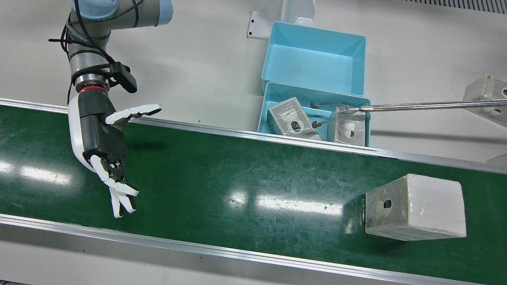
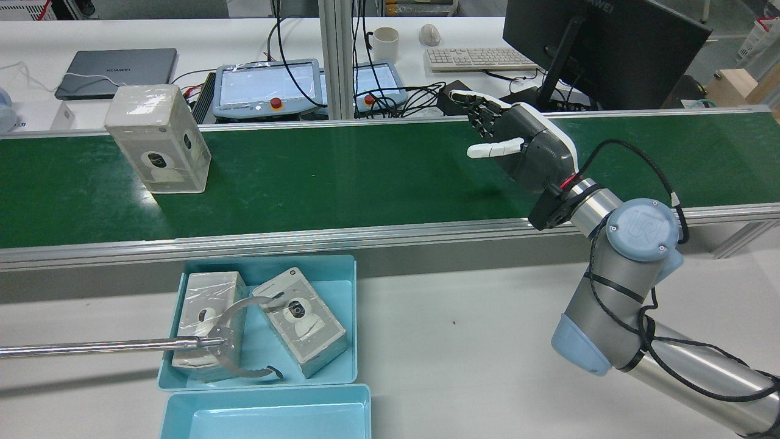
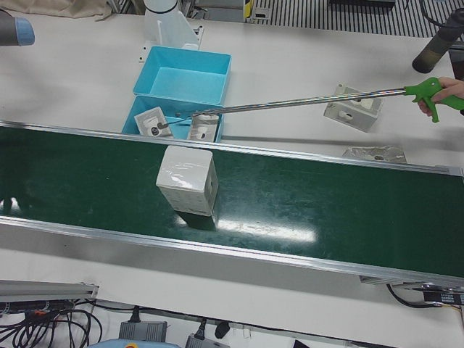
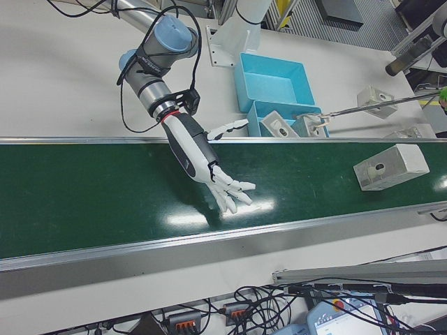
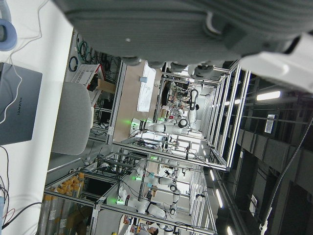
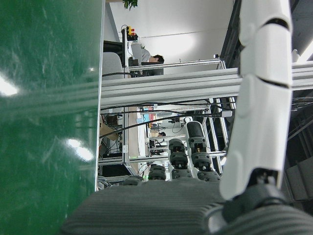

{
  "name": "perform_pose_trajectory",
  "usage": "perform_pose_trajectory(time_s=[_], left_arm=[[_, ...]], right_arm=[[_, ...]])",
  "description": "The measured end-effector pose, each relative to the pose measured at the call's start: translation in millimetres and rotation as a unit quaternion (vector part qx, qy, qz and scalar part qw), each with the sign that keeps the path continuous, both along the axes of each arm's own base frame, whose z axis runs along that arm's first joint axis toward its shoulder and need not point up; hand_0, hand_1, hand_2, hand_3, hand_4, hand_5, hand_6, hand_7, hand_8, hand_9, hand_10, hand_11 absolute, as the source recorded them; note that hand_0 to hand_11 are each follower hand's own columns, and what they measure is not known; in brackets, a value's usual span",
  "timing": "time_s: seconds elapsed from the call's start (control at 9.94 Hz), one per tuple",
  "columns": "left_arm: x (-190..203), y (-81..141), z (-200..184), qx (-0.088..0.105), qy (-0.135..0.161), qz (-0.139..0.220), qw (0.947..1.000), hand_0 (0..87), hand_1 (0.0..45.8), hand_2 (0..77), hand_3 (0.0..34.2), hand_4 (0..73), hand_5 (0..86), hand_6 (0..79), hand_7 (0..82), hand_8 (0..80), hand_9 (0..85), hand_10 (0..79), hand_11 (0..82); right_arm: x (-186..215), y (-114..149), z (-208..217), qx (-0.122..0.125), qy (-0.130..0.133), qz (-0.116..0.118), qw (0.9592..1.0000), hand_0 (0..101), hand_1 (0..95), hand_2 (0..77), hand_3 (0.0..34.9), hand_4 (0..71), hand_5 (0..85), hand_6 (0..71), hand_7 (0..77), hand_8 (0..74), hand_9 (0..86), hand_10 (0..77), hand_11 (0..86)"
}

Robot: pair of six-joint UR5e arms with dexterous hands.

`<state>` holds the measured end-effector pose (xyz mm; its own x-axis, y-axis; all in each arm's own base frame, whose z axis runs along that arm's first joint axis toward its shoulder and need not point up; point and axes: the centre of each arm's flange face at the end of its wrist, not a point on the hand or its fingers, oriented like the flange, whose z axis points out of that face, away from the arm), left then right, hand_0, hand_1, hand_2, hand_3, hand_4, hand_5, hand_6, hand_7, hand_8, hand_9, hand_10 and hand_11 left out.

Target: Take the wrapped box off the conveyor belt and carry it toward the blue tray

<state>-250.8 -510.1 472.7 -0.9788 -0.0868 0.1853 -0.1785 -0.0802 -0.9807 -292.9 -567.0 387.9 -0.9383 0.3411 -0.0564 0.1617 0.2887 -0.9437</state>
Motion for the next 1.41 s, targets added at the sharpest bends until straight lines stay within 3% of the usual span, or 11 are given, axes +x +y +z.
perform_pose_trajectory(time_s=[0.7, 0.8, 0.91, 1.01, 1.11, 1.21, 1.41], left_arm=[[0.0, 0.0, 0.0, 0.000, 0.000, 0.000, 1.0000, 0.0, 0.0, 1.1, 0.0, 0.0, 1.1, 0.5, 0.5, 0.5, 0.5, 0.5, 0.5], [0.0, 0.0, 0.0, 0.000, 0.000, 0.000, 1.0000, 0.0, 0.0, 1.1, 0.0, 0.0, 1.1, 0.5, 0.5, 0.5, 0.5, 0.5, 0.5], [0.0, 0.0, 0.0, 0.000, 0.000, 0.000, 1.0000, 0.0, 0.0, 1.1, 0.0, 0.0, 1.1, 0.5, 0.5, 0.5, 0.5, 0.5, 0.5], [0.0, 0.0, 0.0, 0.000, 0.000, 0.000, 1.0000, 0.0, 0.0, 1.1, 0.0, 0.0, 1.1, 0.5, 0.5, 0.5, 0.0, 0.5, 0.5], [0.0, 0.0, 0.0, 0.000, 0.000, 0.000, 1.0000, 0.0, 0.0, 1.1, 0.0, 0.0, 1.1, 0.5, 0.5, 0.5, 0.0, 0.5, 0.5], [0.0, 0.0, 0.0, 0.000, 0.000, 0.000, 1.0000, 0.0, 0.0, 1.1, 0.0, 0.0, 1.1, 0.5, 0.5, 0.5, 0.0, 0.5, 0.5], [0.0, 0.0, 0.0, 0.000, 0.000, 0.000, 1.0000, 0.0, 0.0, 1.1, 0.0, 0.0, 1.1, 0.5, 0.5, 0.5, 0.5, 0.5, 0.5]], right_arm=[[8.4, -1.6, 5.8, -0.008, 0.001, 0.014, 0.9999, 47, 13.1, 9.3, 0.0, 11.5, 20.2, 3.3, 2.2, 1.1, 4.4, 0.0, 0.5], [13.2, -3.2, 4.6, -0.007, 0.001, 0.019, 0.9998, 47, 14.7, 11.4, 0.0, 13.1, 20.2, 2.7, 2.7, 1.1, 4.4, 0.0, 0.5], [19.2, -5.3, 3.9, -0.006, 0.001, 0.024, 0.9997, 48, 20.7, 18.0, 0.0, 14.2, 21.8, 4.9, 5.5, 1.1, 4.4, 0.0, 0.5], [23.0, -6.8, 6.5, -0.008, 0.003, 0.027, 0.9996, 50, 20.7, 24.5, 0.0, 15.3, 22.4, 4.9, 5.5, 1.1, 4.4, 0.0, 0.5], [25.6, -6.9, 12.4, -0.012, 0.007, 0.028, 0.9995, 50, 20.7, 24.5, 0.0, 15.3, 22.4, 4.9, 5.5, 1.1, 4.4, 0.0, 0.5], [25.4, -6.9, 18.6, -0.016, 0.011, 0.028, 0.9994, 48, 15.8, 16.9, 0.0, 15.3, 22.4, 4.9, 5.5, 1.1, 4.4, 0.0, 0.5], [17.2, -10.1, 25.8, -0.023, 0.017, 0.026, 0.9993, 47, 15.8, 15.3, 0.0, 13.6, 21.3, 4.9, 5.5, 1.1, 4.4, 0.0, 0.5]])
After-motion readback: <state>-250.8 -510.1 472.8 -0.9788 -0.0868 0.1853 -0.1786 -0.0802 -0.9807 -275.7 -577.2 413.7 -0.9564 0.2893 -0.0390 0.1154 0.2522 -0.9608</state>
